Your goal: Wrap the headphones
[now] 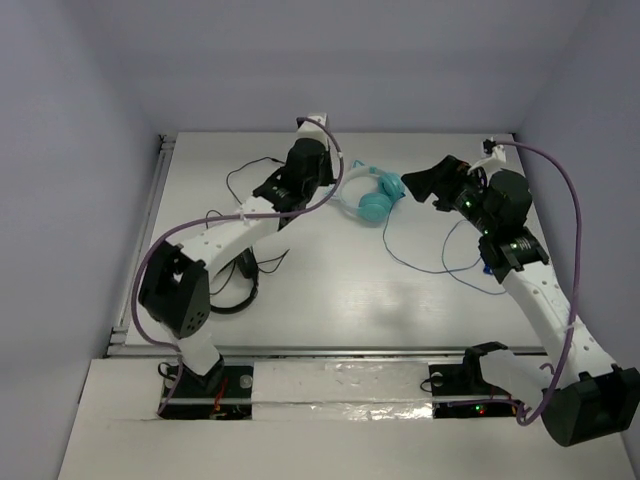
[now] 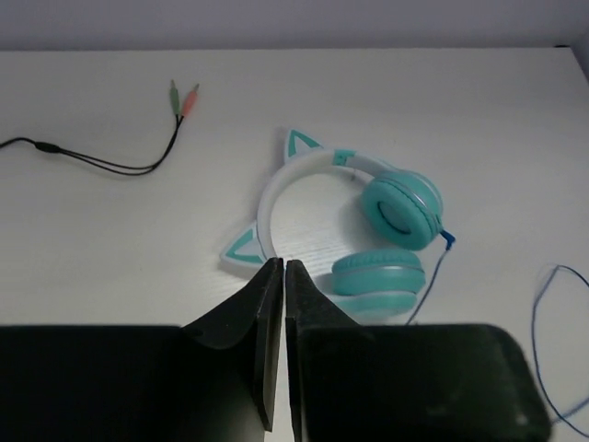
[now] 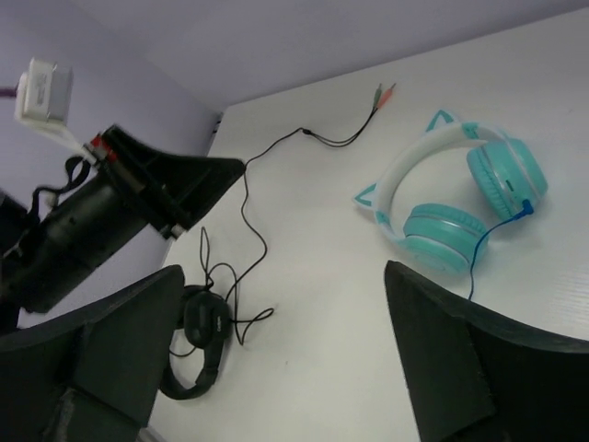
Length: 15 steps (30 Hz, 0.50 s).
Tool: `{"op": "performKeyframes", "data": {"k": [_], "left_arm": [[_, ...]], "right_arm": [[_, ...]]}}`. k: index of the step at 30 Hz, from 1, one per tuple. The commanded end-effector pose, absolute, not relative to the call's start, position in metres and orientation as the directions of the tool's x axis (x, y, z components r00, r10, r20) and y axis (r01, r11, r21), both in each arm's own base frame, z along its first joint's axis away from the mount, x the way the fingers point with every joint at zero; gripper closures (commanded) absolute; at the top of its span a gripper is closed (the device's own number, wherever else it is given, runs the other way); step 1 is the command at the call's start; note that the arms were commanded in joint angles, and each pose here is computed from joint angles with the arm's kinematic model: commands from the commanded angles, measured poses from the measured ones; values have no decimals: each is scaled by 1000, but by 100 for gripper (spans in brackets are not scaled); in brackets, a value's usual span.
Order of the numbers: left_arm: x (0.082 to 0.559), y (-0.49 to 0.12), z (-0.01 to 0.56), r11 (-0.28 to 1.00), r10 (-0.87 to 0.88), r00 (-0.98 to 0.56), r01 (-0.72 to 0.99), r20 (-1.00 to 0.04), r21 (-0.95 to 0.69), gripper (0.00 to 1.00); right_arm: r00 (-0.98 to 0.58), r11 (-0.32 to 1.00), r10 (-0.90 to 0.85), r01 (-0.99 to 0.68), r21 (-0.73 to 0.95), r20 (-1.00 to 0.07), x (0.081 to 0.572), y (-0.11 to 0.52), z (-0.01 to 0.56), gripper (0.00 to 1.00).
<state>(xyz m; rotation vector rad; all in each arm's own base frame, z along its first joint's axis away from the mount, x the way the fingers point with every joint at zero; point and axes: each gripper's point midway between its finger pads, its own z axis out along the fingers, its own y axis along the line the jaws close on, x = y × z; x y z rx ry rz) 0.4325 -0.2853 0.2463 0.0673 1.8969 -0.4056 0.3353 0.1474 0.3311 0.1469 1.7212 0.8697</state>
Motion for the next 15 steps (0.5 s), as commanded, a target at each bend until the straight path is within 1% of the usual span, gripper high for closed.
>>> {"op": "performKeyframes", "data": {"k": [1, 2, 3, 4, 5, 6, 7, 8, 9, 10, 11, 12, 13, 14, 15], "left_arm": [[451, -294, 256, 940, -89, -360, 278, -929, -198, 96], [454, -297, 250, 941, -69, -375, 283, -924, -185, 93], [460, -303, 228, 945, -37, -409, 282, -912, -164, 90], [464, -300, 219, 950, -14, -434, 277, -901, -148, 77], [470, -306, 222, 946, -9, -427, 290, -904, -147, 69], [477, -311, 202, 948, 23, -452, 294, -892, -124, 63], [481, -312, 194, 952, 45, -463, 290, -885, -103, 58], [491, -315, 200, 955, 44, -446, 283, -894, -94, 55], [503, -314, 176, 960, 66, -473, 269, -878, -73, 54], [504, -317, 165, 959, 88, -503, 276, -860, -63, 54], [520, -319, 179, 958, 68, -484, 275, -872, -78, 54], [528, -316, 151, 961, 95, -531, 270, -842, -62, 54], [537, -329, 167, 950, 82, -507, 301, -858, -87, 54], [545, -327, 162, 949, 98, -509, 307, -855, -74, 53], [546, -329, 135, 947, 136, -549, 317, -825, -54, 53]], "right_arm": [[-361, 680, 485, -417, 603, -797, 334, 165, 325, 8], [-375, 665, 493, -421, 618, -785, 334, 167, 322, 70], [-386, 661, 501, -406, 631, -774, 334, 169, 317, 100], [-388, 663, 498, -406, 628, -776, 332, 173, 314, 100], [-390, 672, 486, -405, 619, -782, 330, 174, 307, 100], [-388, 676, 485, -402, 617, -784, 328, 176, 305, 100], [-378, 682, 489, -396, 615, -786, 326, 178, 305, 100], [-378, 681, 493, -392, 618, -783, 323, 177, 302, 100], [-386, 673, 491, -400, 622, -781, 319, 181, 301, 100], [-391, 669, 491, -403, 624, -778, 317, 181, 300, 100], [-400, 662, 488, -410, 627, -776, 313, 185, 299, 100], [-409, 656, 482, -418, 629, -775, 307, 188, 295, 98], [-407, 653, 482, -423, 628, -776, 305, 188, 295, 91], [-405, 653, 483, -423, 628, -776, 303, 187, 294, 86], [-404, 655, 481, -424, 625, -778, 298, 185, 292, 82]]}}
